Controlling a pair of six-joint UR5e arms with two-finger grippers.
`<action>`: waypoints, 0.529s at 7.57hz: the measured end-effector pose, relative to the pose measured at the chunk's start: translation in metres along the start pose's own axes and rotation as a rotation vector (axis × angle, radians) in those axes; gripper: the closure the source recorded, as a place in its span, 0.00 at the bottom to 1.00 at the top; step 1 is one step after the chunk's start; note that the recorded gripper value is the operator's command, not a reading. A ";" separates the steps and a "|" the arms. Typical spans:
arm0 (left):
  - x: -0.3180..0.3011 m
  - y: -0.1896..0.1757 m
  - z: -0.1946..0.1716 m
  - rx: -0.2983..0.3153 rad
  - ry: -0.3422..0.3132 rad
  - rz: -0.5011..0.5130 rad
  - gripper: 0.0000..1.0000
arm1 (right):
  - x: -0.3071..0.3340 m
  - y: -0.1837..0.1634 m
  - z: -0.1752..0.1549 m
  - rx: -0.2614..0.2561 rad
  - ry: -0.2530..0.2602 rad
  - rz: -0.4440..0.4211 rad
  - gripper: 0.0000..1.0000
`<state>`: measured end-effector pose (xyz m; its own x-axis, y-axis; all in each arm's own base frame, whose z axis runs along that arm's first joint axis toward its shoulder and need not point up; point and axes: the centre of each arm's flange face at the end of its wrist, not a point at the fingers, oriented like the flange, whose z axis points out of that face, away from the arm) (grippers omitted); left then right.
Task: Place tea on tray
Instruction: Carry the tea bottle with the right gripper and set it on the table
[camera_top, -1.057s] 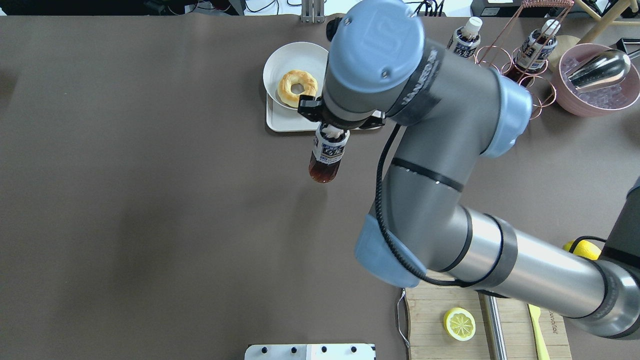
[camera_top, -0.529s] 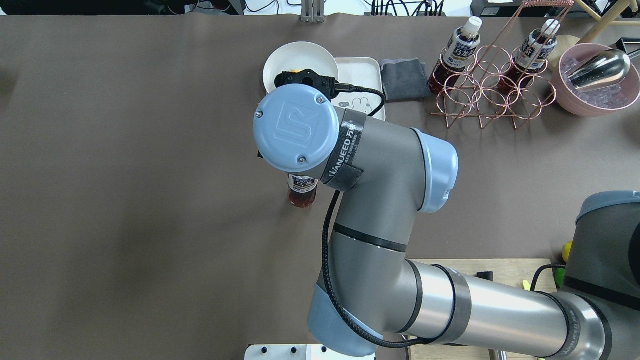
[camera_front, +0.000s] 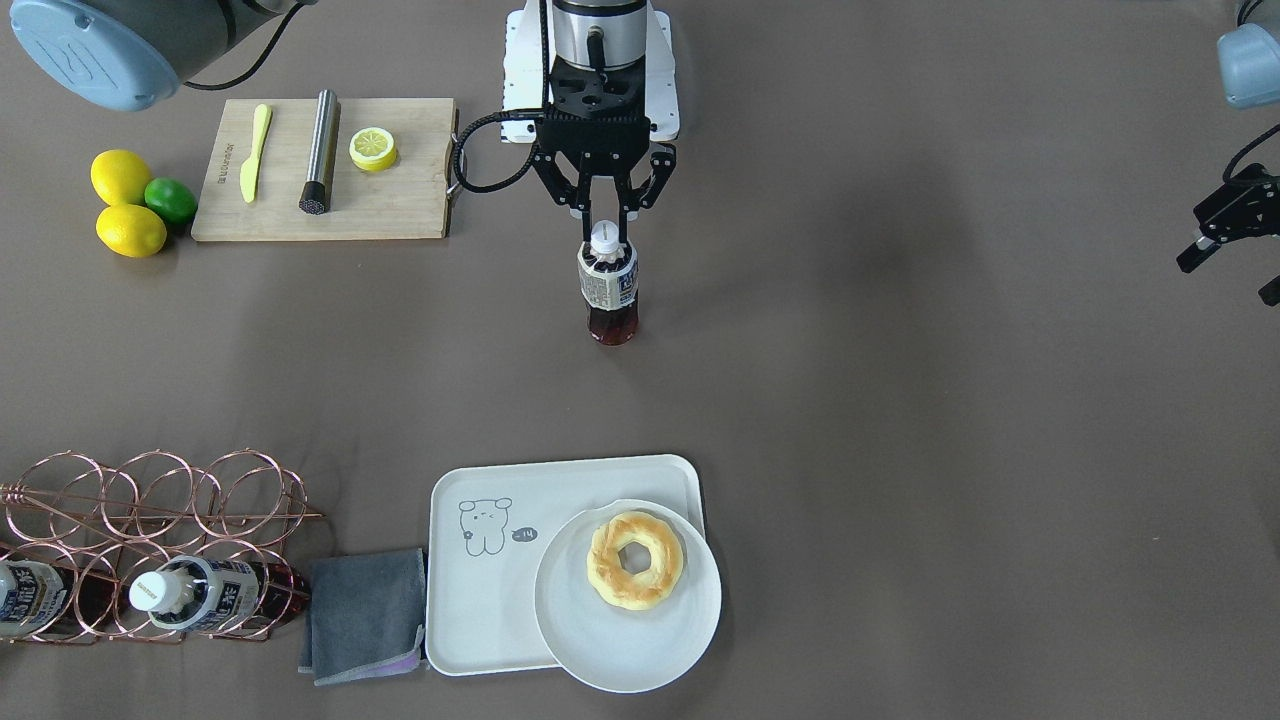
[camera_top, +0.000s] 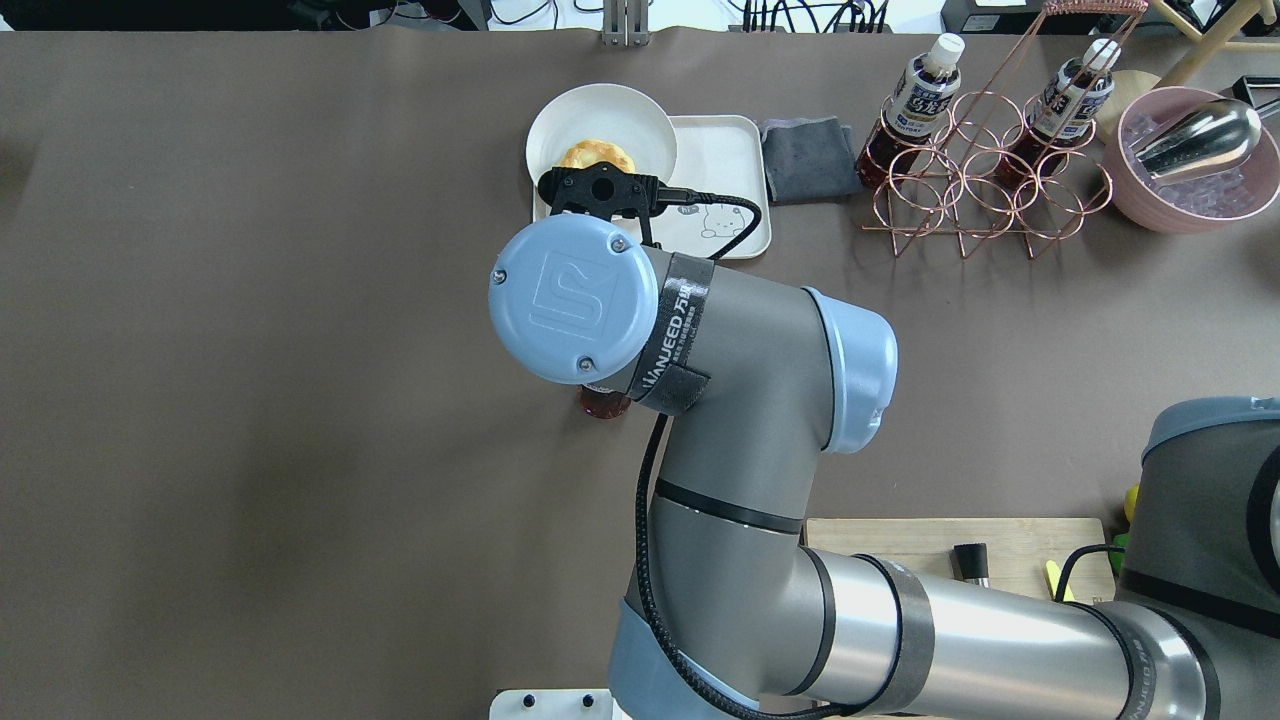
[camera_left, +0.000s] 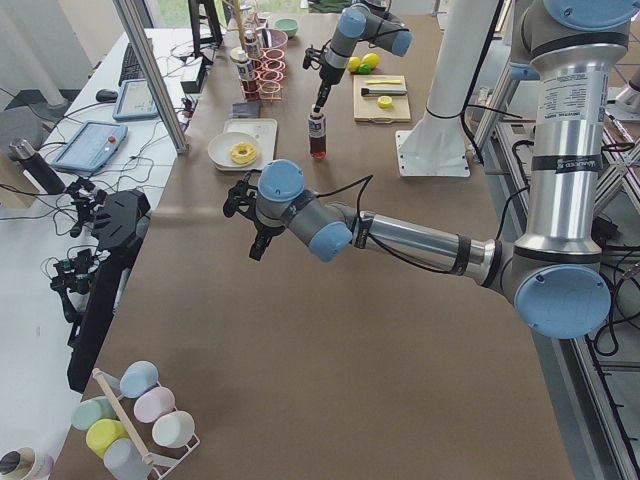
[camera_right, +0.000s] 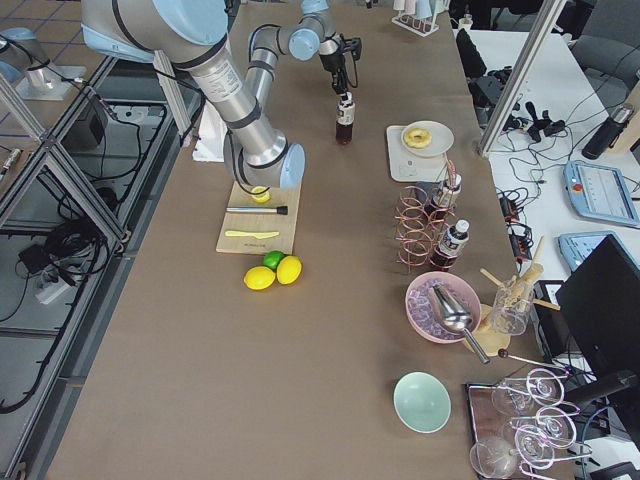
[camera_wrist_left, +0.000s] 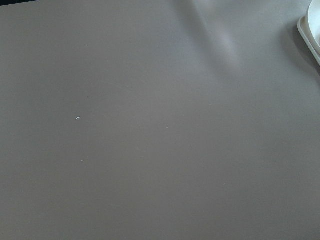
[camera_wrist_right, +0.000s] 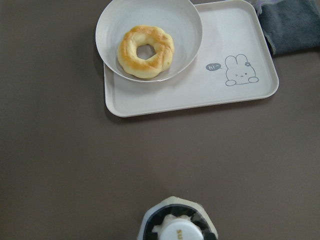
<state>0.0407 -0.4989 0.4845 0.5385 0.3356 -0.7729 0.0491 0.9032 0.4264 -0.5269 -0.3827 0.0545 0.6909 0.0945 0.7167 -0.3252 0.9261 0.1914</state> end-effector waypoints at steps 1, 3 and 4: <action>0.000 0.000 0.000 0.000 0.000 0.000 0.01 | -0.001 0.002 0.001 0.004 0.002 -0.003 1.00; 0.000 0.000 0.000 0.000 -0.001 0.000 0.01 | 0.000 0.006 0.003 0.005 0.005 -0.007 0.77; 0.000 0.000 0.000 0.000 0.000 0.000 0.01 | 0.000 0.007 0.004 0.004 0.006 -0.008 0.01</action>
<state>0.0406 -0.4989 0.4846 0.5389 0.3355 -0.7727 0.0492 0.9032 0.4264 -0.5314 -0.3775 0.0587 0.6974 0.0889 0.7111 -0.3222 0.9252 0.2003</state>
